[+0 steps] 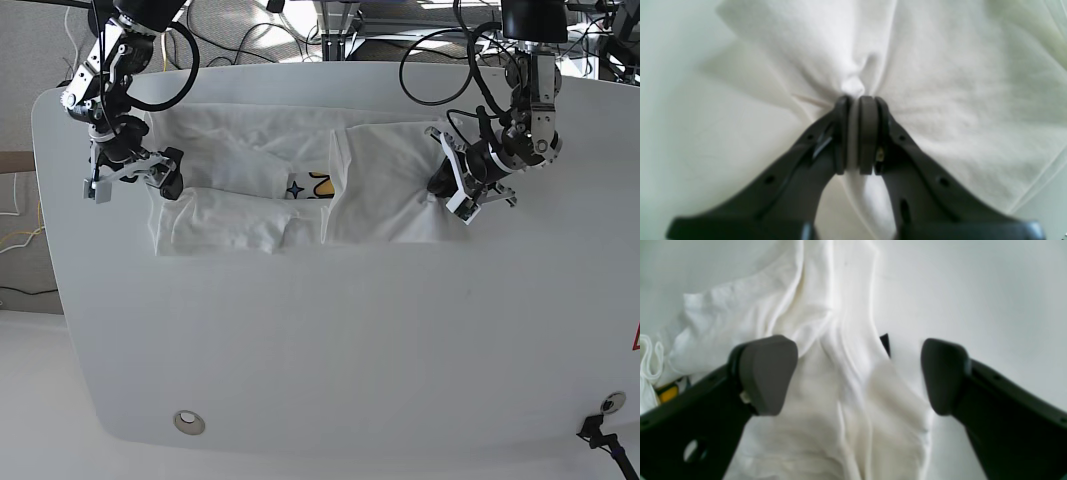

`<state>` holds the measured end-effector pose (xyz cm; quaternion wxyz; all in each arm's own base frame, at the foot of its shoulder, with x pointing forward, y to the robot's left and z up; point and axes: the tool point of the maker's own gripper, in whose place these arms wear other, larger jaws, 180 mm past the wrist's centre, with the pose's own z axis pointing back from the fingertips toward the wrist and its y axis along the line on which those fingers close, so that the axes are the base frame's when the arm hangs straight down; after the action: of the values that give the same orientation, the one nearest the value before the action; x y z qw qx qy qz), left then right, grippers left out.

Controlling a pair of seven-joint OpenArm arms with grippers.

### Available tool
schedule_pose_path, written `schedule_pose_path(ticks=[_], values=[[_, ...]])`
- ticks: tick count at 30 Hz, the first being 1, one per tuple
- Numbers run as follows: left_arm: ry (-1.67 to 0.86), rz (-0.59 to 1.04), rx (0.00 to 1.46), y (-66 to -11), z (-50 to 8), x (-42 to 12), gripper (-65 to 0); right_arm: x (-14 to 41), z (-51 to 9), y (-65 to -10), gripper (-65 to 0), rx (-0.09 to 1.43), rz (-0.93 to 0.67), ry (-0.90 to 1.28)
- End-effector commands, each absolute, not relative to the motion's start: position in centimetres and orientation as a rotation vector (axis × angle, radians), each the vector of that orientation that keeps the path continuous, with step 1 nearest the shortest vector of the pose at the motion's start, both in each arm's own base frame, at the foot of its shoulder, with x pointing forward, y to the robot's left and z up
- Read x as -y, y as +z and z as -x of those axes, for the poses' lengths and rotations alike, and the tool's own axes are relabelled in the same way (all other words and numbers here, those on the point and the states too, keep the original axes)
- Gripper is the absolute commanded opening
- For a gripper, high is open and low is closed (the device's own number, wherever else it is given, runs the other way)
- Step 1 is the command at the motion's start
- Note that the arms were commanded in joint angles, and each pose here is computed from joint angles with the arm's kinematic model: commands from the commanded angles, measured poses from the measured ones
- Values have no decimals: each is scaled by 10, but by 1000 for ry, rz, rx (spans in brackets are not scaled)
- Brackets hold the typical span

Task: Fold the T-shirt properly
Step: 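Grasp the opposite shirt side with the right gripper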

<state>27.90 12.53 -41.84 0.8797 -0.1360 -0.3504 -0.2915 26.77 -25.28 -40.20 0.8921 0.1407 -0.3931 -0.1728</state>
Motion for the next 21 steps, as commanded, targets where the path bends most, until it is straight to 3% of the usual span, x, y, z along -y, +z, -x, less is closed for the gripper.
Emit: schedule_pose_path(ticks=[1,12,15,20,21], values=[[-619,269,743,-413,-283,-128,-608,257,-277,-392,-53,867,-303,-361],[-619,269,743,-413,-283,-128,-608,176,-283,-404,-78,817,-455,-231],[-619,269,743,-413,-283,-128,-608,175,-283,-404,-224,816,-454,-228],[-619,269,743,-413,-283,-128,-608,179,-288,-400,-650,828,-441,-211],[-618,270,743,-413,-283,-128,-608,182,-289,-399,-650,826,-433,-203]])
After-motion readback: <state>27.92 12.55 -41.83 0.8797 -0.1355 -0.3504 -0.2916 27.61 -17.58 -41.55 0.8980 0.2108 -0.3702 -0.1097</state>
